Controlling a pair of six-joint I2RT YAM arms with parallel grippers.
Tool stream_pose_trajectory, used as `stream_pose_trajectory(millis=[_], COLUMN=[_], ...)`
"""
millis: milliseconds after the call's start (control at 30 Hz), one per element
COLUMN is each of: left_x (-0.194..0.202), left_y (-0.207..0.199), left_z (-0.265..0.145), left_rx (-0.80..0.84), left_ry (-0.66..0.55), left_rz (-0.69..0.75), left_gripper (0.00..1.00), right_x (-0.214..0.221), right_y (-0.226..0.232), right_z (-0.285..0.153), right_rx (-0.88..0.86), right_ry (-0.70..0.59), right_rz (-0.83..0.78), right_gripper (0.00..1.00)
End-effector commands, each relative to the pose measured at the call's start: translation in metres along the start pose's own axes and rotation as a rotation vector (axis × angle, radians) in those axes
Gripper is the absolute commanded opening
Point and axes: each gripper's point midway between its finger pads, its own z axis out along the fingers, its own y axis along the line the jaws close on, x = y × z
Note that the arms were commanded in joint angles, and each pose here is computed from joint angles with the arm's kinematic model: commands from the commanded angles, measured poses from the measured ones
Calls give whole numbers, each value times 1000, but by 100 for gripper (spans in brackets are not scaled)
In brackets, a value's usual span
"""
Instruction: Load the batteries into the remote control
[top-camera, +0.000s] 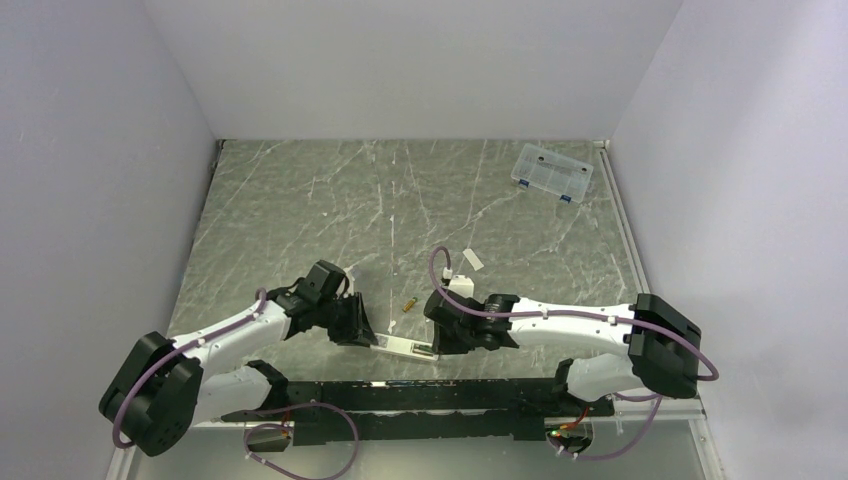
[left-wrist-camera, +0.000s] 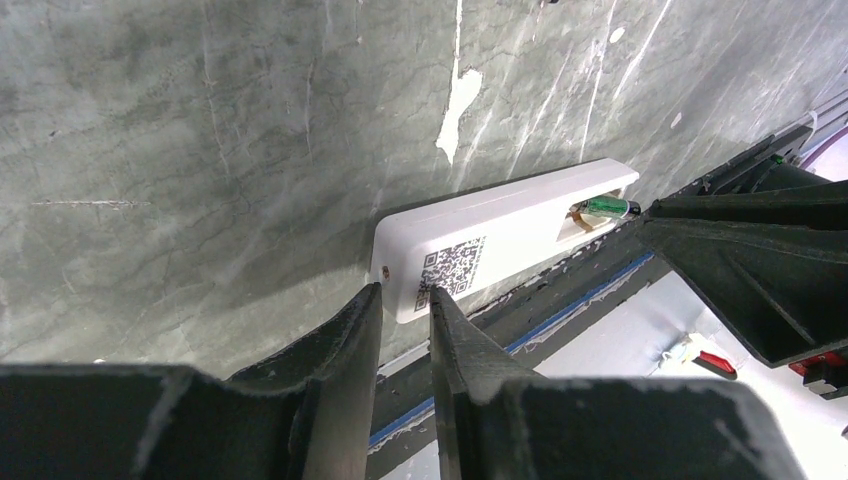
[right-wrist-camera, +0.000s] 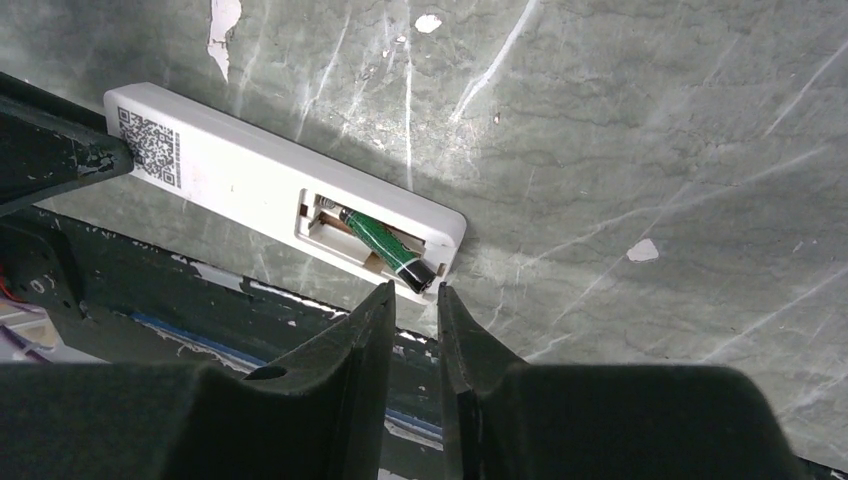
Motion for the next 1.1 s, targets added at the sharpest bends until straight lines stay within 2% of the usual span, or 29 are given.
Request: stream_pose_trajectory(millis=[0, 600, 900, 1067], left_x=[0, 1, 1, 0], left_y=[-9, -7, -6, -6], left_z=[-2, -1, 1, 2], left_rx=[46, 41, 32, 34], left_ry=[-11, -11, -9, -7], left_rz=[18, 14, 11, 11], left_gripper=[30, 29, 38, 39], right_x=[-2, 0, 2, 3], right_y=[10, 10, 5, 5], right_z=[-3, 0, 0, 1], right_rx=[-46, -42, -22, -23], right_ry=[-11, 2, 8, 9], right_rz=[35, 42, 41, 44], right_gripper=[24, 19, 18, 18])
